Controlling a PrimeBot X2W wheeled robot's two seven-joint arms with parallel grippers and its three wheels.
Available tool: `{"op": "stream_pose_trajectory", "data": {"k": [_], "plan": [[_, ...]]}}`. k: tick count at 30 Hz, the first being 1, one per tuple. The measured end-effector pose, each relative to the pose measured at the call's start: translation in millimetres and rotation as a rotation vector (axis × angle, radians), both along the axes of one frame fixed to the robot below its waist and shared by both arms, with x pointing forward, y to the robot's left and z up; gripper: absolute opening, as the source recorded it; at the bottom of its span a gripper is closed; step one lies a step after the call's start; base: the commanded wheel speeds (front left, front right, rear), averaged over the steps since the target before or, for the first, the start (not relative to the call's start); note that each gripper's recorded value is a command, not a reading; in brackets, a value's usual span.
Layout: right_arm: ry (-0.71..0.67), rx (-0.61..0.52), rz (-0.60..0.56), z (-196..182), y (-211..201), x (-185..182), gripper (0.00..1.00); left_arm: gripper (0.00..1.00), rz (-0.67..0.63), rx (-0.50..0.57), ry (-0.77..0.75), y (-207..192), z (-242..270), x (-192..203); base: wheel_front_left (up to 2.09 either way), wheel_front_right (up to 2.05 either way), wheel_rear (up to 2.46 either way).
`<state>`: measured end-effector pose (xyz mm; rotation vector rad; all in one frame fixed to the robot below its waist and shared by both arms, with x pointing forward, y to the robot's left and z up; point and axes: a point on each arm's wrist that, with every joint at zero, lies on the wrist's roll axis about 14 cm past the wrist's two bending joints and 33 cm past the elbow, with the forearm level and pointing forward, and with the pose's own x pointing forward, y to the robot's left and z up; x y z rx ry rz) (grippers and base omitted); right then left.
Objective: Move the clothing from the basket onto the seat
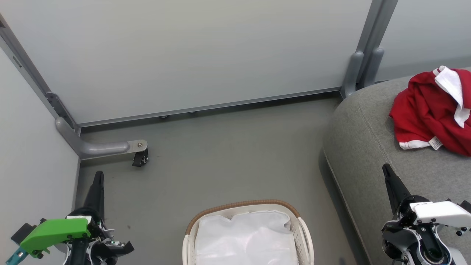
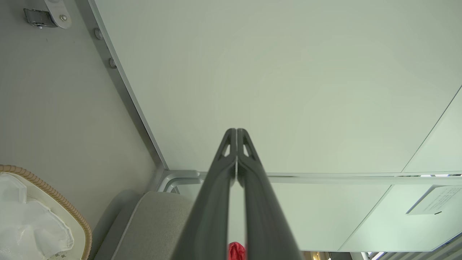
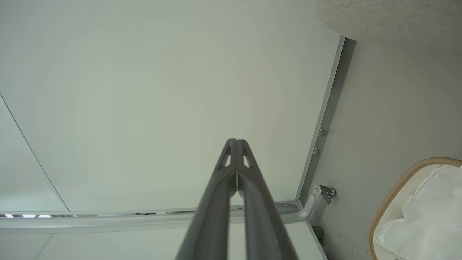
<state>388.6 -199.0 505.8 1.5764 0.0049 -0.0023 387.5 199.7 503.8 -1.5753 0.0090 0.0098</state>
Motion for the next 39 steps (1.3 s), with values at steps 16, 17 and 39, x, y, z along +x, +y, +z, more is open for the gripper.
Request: {"op": "stream_pose_trajectory", "data": {"k": [16, 17, 39], "plan": [[0.000, 0.000, 0.000, 0.0, 0.0, 0.0, 0.00, 0.00, 0.000, 0.000, 0.000, 0.0, 0.0, 0.0, 0.00, 0.00, 0.00], [0.000, 0.000, 0.000, 0.0, 0.0, 0.0, 0.00, 0.00, 0.000, 0.000, 0.000, 0.0, 0.0, 0.0, 0.00, 0.00, 0.00], [0.000, 0.000, 0.000, 0.0, 0.0, 0.1, 0.00, 0.00, 0.000, 0.000, 0.000, 0.0, 0.0, 0.0, 0.00, 0.00, 0.00]]}}
